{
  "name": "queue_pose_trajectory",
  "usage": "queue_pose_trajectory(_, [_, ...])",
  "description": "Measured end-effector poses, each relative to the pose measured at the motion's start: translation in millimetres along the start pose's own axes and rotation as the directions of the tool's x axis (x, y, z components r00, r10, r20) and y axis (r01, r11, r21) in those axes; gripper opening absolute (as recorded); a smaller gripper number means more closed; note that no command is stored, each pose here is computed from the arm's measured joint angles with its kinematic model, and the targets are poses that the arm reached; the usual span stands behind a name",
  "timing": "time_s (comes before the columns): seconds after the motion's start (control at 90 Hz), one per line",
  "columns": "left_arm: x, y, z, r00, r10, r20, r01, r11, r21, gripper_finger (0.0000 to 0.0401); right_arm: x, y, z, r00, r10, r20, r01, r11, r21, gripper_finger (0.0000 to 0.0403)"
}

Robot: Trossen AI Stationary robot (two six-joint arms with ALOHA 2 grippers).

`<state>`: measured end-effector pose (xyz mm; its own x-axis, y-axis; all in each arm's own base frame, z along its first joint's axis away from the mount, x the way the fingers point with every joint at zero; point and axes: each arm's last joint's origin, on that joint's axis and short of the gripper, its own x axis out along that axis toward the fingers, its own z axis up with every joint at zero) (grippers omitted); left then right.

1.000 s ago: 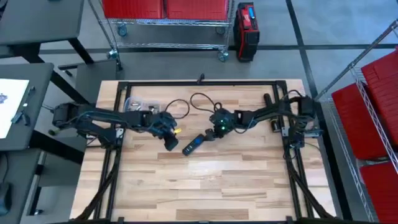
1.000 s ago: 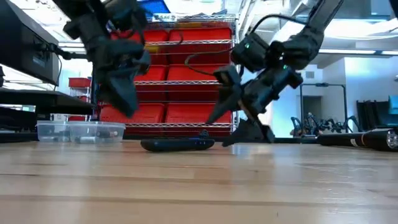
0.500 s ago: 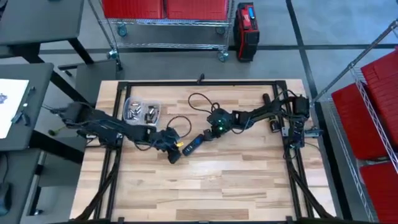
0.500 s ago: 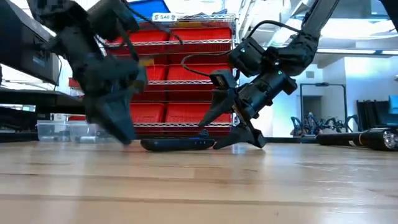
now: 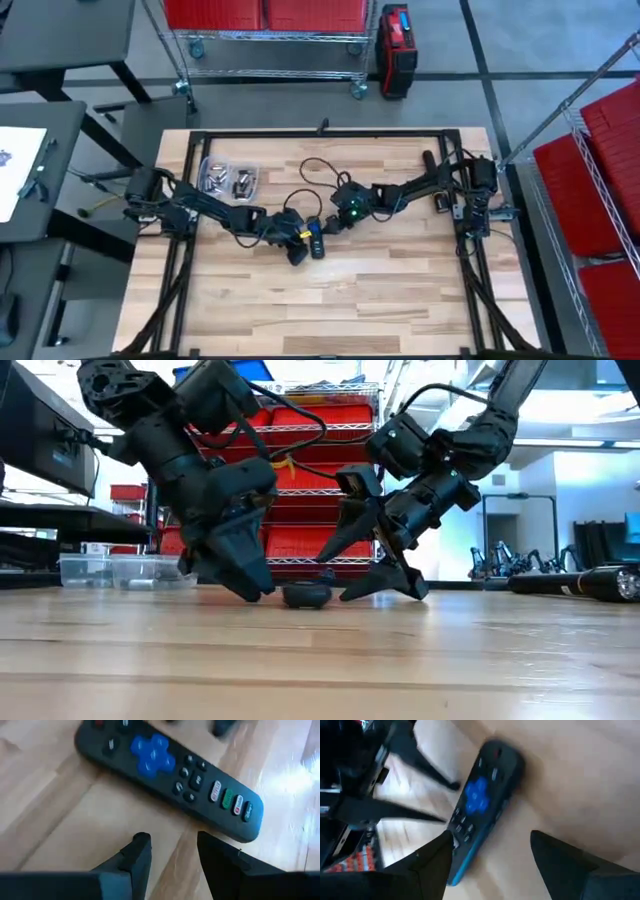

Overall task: Insert battery
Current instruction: Open the remote's battery compartment

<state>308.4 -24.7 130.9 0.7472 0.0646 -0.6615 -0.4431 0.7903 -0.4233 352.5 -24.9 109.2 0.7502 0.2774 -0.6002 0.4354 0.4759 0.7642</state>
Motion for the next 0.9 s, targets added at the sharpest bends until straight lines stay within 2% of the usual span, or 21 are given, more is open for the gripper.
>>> queue_pose_trajectory(0.211, [12,4,-2,1.0,0.006,0.02,-0.007,0.999,0.041,0.0141,13,7,-8,0.998,0.065,-0.002,-0.065,0.998,-0.01,0.0255])
queue_pose_trajectory(0.3, [16,5,-3,1.0,-0.001,0.029,-0.001,0.998,0.07,0.0141,24,5,-8,0.998,0.055,-0.028,-0.055,0.998,0.01,0.0255])
queue_pose_trajectory(0.478, [16,3,-1,0.999,-0.012,0.052,0.009,0.998,0.066,0.0141,32,15,-3,0.996,0.087,-0.007,-0.088,0.995,-0.055,0.0255])
queue_pose_trajectory(0.633, [17,2,1,0.997,-0.028,0.074,0.02,0.994,0.11,0.0141,35,27,2,0.992,0.124,-0.02,-0.125,0.982,-0.143,0.0251])
queue_pose_trajectory(0.756, [16,2,2,0.997,-0.027,0.071,0.019,0.994,0.107,0.0141,35,26,2,0.995,0.09,-0.037,-0.095,0.983,-0.16,0.0206])
queue_pose_trajectory(0.9, [16,2,1,0.997,-0.039,0.06,0.033,0.994,0.105,0.0141,33,20,4,0.998,0.038,-0.054,-0.047,0.983,-0.176,0.0097])
